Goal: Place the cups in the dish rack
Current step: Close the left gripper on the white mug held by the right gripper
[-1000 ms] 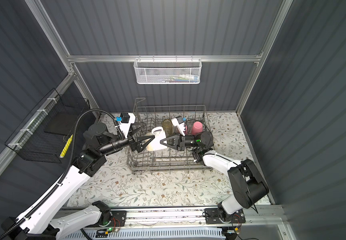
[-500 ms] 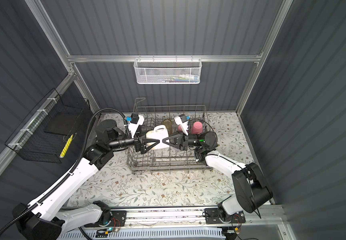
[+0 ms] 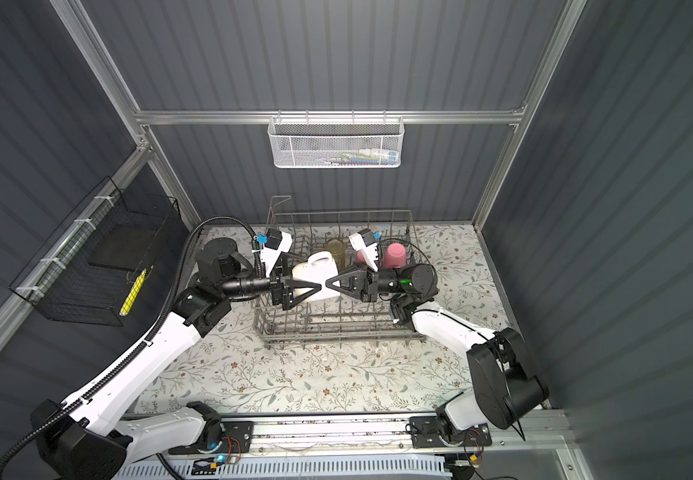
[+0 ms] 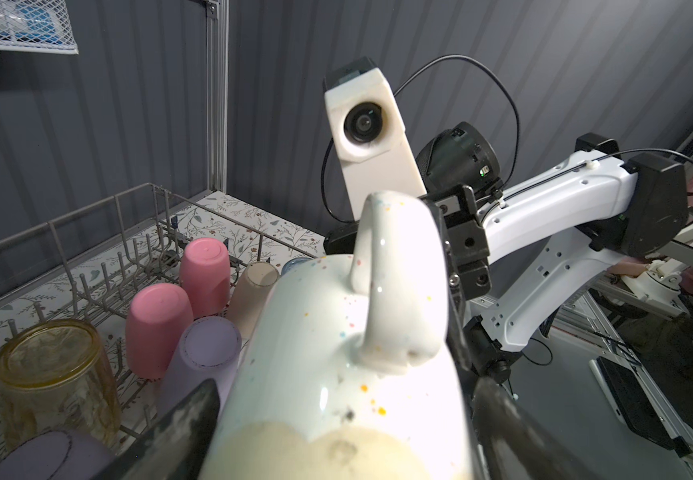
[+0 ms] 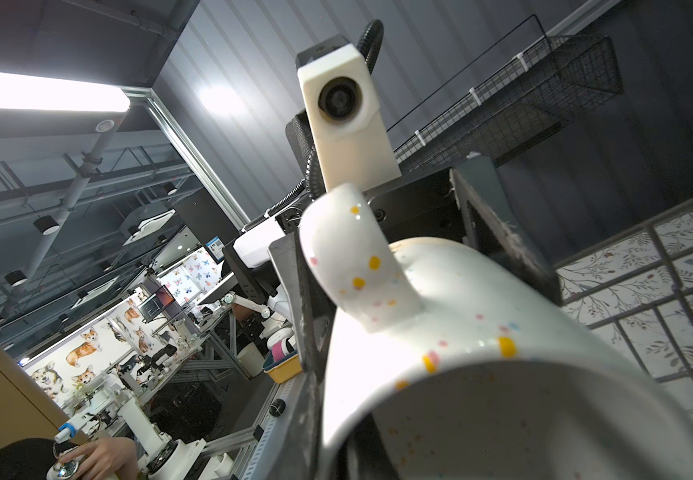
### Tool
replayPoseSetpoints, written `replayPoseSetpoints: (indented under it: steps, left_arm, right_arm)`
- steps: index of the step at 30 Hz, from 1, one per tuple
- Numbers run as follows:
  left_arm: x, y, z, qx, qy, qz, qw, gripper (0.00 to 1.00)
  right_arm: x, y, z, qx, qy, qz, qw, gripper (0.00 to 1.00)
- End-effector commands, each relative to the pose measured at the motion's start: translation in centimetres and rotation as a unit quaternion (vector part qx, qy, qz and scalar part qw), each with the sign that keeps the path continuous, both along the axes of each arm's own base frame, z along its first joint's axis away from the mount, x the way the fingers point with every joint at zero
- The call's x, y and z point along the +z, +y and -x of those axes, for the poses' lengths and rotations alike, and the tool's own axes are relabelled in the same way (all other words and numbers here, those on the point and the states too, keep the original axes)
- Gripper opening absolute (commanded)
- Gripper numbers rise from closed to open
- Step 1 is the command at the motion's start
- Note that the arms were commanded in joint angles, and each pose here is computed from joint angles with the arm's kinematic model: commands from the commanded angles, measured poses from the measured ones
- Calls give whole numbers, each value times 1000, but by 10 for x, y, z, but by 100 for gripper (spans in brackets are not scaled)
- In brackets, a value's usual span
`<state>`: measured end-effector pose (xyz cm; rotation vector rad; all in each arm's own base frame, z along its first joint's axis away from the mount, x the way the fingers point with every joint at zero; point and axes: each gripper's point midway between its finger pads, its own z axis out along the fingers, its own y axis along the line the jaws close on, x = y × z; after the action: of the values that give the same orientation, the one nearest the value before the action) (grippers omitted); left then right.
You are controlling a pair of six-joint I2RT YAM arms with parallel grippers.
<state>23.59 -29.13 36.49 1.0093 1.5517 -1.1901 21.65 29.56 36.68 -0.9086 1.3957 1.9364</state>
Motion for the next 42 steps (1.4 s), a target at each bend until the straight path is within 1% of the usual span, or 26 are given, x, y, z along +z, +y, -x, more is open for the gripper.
replayPoseSetpoints:
  steps: [1,11,24,32,38,42]
  left_arm:
    - [-7,-3,16,-42,19,1,999,95]
    - [-6,-4,19,-53,21,5,998,96]
    - [-12,-9,20,-75,40,5,996,96]
    - [-9,-8,21,-76,33,10,997,95]
    - [-6,-9,22,-79,31,18,996,87]
    - [-5,-9,23,-81,28,23,996,72]
  right_arm:
    - [48,-14,8,-34,-82,-68,994,0]
    - [50,-15,9,-37,-84,-72,993,0]
    - [52,-15,10,-35,-87,-71,993,0]
    - [49,-13,6,-34,-79,-68,994,0]
    - [49,-12,4,-34,-77,-68,994,0]
    - [48,-11,4,-33,-76,-67,994,0]
